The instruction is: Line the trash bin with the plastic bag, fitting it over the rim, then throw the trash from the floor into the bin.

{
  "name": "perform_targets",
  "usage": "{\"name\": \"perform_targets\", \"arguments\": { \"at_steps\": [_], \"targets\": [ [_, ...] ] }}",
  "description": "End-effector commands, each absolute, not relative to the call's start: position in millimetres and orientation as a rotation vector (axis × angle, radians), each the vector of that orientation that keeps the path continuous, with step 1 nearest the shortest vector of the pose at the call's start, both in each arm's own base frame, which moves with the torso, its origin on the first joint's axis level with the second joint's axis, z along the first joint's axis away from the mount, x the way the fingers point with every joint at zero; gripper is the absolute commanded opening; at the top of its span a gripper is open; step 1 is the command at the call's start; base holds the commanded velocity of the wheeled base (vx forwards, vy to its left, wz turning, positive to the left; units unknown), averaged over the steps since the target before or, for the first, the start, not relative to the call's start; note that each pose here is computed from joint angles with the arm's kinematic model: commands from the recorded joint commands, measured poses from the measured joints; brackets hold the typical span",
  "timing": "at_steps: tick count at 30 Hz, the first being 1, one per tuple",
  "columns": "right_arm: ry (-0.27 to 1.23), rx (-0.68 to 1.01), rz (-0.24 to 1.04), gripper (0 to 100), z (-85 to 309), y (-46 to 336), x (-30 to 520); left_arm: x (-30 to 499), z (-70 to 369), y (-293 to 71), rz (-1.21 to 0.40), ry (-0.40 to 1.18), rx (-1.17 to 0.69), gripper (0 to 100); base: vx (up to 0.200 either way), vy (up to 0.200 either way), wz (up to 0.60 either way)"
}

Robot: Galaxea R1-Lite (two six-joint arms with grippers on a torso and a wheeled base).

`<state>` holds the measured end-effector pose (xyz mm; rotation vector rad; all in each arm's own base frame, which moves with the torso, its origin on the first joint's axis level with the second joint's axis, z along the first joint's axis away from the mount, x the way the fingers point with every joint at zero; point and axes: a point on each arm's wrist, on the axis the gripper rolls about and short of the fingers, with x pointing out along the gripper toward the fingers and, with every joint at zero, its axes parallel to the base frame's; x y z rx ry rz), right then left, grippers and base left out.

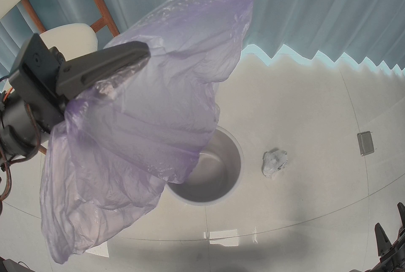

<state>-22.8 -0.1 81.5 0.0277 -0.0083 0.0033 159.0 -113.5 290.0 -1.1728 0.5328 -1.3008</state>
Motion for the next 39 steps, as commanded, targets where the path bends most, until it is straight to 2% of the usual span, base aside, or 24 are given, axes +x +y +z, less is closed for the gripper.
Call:
{"name": "perform_targets", "arguments": {
  "at_steps": [1,22,30,39],
  "targets": [
    [-0.008,0.029,0.003,100,76,0,-23,175,269,-123,-1.262,0.593,-1.185,0,0.0,0.0,0.0],
    [-0.008,0.028,0.003,100,76,0,-23,183,236,-144,-1.298,0.685,-1.173,0,0.0,0.0,0.0],
    [-0.008,0.028,0.003,100,76,0,-23,186,231,-147,-1.297,0.685,-1.166,0,0.0,0.0,0.0],
    [-0.008,0.028,0.003,100,76,0,-23,204,190,-135,-1.233,0.613,-1.176,0,0.0,0.0,0.0]
  ]
}}
